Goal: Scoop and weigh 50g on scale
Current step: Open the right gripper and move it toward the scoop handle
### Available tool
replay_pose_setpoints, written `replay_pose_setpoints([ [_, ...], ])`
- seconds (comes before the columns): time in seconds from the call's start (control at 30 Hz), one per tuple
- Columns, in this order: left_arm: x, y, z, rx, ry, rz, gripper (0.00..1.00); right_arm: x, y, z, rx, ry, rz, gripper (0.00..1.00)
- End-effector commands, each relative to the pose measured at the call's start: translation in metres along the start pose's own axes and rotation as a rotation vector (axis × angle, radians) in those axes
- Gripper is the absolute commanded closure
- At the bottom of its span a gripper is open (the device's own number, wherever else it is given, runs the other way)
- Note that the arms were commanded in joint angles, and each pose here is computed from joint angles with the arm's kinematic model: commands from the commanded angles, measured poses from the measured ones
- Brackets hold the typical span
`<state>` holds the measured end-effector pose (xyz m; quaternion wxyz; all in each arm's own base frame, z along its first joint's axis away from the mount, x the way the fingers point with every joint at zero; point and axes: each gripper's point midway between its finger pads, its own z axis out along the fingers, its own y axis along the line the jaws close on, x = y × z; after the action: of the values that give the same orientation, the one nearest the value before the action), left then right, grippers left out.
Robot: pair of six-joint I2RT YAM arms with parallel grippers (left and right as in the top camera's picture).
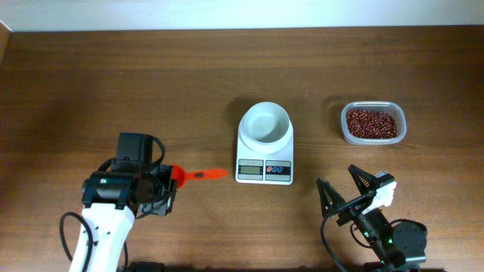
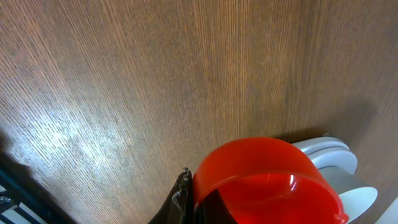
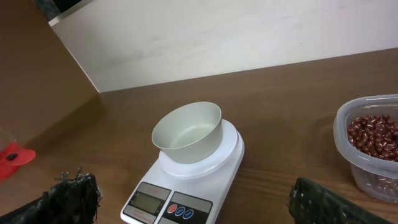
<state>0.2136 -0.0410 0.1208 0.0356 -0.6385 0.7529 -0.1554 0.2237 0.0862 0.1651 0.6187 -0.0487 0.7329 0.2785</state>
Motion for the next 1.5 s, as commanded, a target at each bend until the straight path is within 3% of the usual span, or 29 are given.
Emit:
replay_pose_setpoints([
  [0.0, 0.0, -0.001, -0.002, 0.015, -0.004, 0.022, 1.0, 0.003, -0.001, 0.0, -0.005, 0.002, 0.009, 0.01],
  [0.17, 0.011, -0.001, -0.002, 0.014, 0.057, 0.015, 1.0, 0.003, -0.001, 0.0, -0.005, 0.002, 0.009, 0.01],
  [0.5, 0.008, 0.0, -0.002, 0.011, 0.042, 0.015, 1.0, -0.002, 0.001, 0.0, -0.01, -0.018, 0.005, 0.01],
  [0.77, 0.008, 0.0, -0.002, 0.011, 0.041, 0.015, 1.0, 0.016, 0.052, -0.009, -0.297, 0.138, 0.33, 0.01],
  [0.9, 0.008, 0.0, -0.002, 0.011, 0.041, 0.015, 1.0, 0.016, 0.054, -0.009, -0.302, 0.154, 0.411, 0.01],
  [1.47, 0.003, 0.0, -0.002, 0.009, 0.011, 0.015, 1.0, -0.01, 0.062, -0.01, -0.268, 0.204, 0.456, 0.0],
])
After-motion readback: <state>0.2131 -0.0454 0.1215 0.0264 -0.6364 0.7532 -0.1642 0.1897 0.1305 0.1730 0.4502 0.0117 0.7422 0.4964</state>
